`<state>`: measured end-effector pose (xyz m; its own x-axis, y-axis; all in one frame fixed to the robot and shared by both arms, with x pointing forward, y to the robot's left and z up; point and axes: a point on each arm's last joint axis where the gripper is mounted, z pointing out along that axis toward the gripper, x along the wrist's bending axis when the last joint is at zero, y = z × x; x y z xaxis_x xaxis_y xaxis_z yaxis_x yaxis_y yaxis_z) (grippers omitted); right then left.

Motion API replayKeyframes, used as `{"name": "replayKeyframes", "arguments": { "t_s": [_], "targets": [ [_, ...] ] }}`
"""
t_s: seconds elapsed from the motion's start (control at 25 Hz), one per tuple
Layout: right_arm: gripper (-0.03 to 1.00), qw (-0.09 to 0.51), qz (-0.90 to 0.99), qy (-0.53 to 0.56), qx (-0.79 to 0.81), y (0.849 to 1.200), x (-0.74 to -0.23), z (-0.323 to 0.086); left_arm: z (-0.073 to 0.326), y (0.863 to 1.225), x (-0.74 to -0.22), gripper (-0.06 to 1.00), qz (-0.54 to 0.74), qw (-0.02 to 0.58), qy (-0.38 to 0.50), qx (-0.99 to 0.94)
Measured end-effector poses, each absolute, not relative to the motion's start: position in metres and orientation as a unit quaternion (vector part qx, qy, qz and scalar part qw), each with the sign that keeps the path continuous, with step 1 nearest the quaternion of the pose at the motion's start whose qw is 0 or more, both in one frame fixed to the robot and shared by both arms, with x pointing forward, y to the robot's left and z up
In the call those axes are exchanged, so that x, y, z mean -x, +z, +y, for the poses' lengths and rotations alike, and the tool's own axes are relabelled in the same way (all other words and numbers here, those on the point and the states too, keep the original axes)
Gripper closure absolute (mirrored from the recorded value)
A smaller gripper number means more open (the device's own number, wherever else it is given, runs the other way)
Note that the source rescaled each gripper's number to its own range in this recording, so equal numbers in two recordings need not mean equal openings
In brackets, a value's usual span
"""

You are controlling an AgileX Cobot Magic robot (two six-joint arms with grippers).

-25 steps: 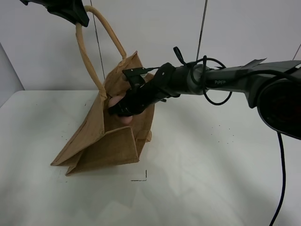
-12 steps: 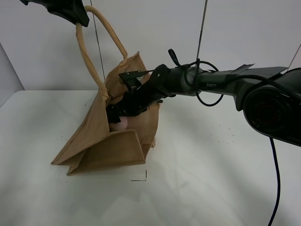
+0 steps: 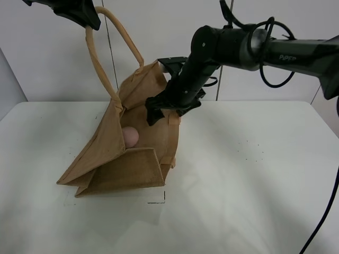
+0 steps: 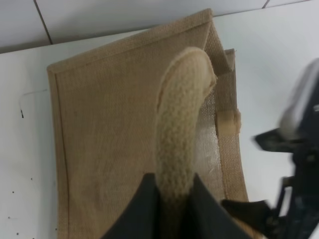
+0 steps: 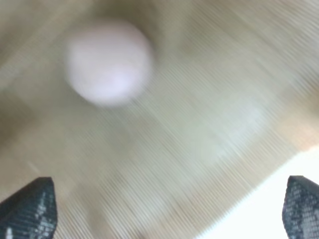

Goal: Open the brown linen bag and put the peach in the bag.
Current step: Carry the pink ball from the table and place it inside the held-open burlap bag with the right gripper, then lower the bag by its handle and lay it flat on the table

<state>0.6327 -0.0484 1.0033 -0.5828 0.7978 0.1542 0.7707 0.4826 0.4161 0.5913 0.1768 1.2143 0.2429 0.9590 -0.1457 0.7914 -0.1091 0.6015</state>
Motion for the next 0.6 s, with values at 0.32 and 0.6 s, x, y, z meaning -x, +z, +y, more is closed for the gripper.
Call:
{"name": "replayKeyframes", "arguments": {
  "t_s": [0.32,0.6],
  "targets": [
    [-0.03,0.036,0.831,0.154,-0.534,1.0,-0.656,-0.113,0.177,1.214,-0.591,0.94,0.599,0.295,0.142,-0.731],
    [-0.03,0.071,0.766,0.121,-0.627,0.999,-0.688,-0.227,0.177,1.214,-0.591,0.94,0.599,0.295,0.142,-0.731]
  ]
}}
